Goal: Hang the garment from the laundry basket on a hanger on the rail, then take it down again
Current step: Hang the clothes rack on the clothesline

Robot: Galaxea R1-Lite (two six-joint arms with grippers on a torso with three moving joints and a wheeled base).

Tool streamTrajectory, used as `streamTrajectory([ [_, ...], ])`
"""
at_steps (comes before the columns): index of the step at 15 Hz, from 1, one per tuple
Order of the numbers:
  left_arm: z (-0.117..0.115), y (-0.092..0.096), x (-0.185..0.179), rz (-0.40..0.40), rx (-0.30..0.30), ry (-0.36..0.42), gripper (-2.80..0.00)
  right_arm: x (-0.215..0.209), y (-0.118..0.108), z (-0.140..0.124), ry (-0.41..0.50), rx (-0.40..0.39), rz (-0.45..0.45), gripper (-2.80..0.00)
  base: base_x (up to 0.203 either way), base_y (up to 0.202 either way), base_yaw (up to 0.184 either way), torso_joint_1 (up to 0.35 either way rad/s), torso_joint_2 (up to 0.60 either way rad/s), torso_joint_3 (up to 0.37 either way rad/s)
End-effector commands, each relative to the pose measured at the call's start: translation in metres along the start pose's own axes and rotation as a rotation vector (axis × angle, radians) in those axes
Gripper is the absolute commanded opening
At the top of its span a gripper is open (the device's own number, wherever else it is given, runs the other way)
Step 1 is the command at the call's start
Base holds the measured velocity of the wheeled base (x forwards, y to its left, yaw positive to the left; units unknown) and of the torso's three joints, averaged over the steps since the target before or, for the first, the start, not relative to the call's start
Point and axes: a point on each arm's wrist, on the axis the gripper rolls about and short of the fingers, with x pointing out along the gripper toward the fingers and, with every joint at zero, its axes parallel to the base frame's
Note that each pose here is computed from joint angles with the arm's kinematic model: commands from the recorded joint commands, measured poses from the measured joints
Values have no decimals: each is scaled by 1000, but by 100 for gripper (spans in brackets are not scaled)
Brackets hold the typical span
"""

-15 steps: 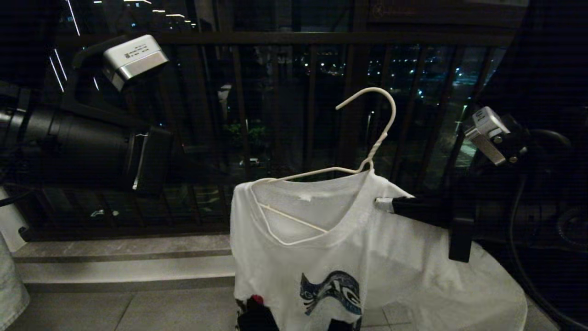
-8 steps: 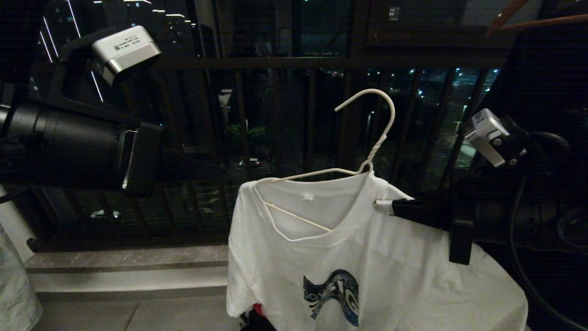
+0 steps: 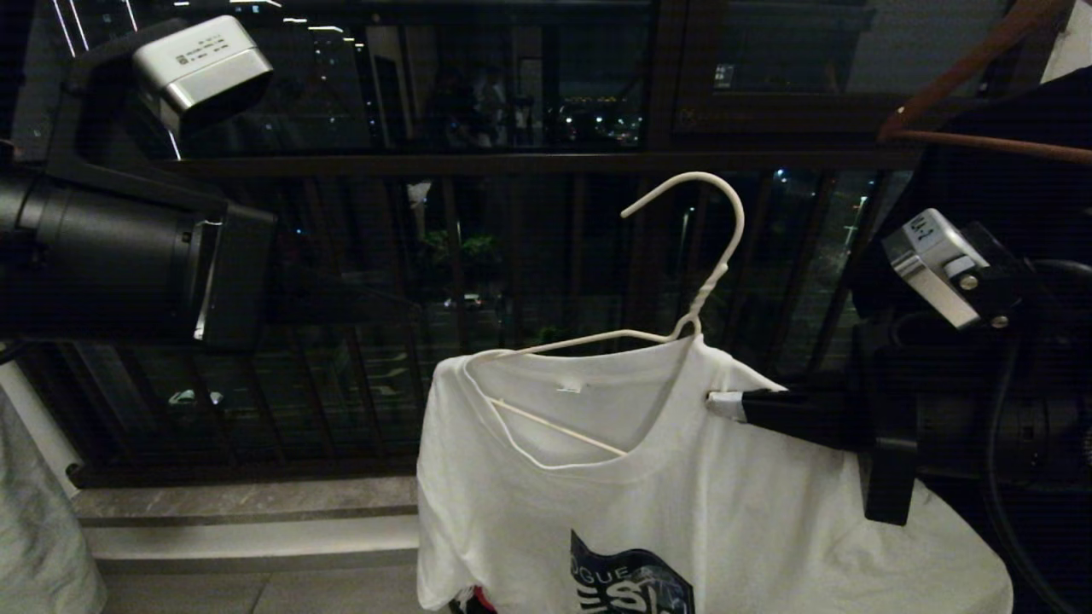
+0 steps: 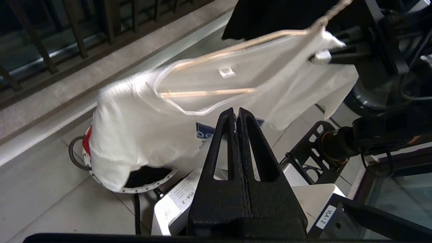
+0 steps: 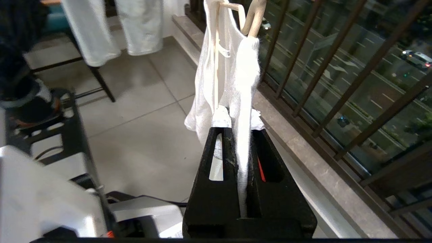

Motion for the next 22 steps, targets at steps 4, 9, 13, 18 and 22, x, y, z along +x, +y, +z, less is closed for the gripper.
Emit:
streamTrajectory([
  [4,-2,-11,-11,-36,10,-19,-280,-20,19,10,-31,-26,38,-280,0,0,0,234,-541,-310],
  [9,-4,-19,-12,-71,15,-10,-280,-29,25,14,-54,-41,45,-280,0,0,0,260,-583,-323],
  [13,-6,-22,-15,-82,19,-3,-280,-30,26,14,-57,-42,46,-280,0,0,0,236,-504,-275],
  [18,-2,-30,-24,-107,-22,-29,-280,-29,27,14,-57,-43,51,-280,0,0,0,169,-358,-192],
  [22,-2,-31,-26,-116,-23,-31,-280,-29,27,15,-59,-44,53,-280,0,0,0,166,-332,-178],
])
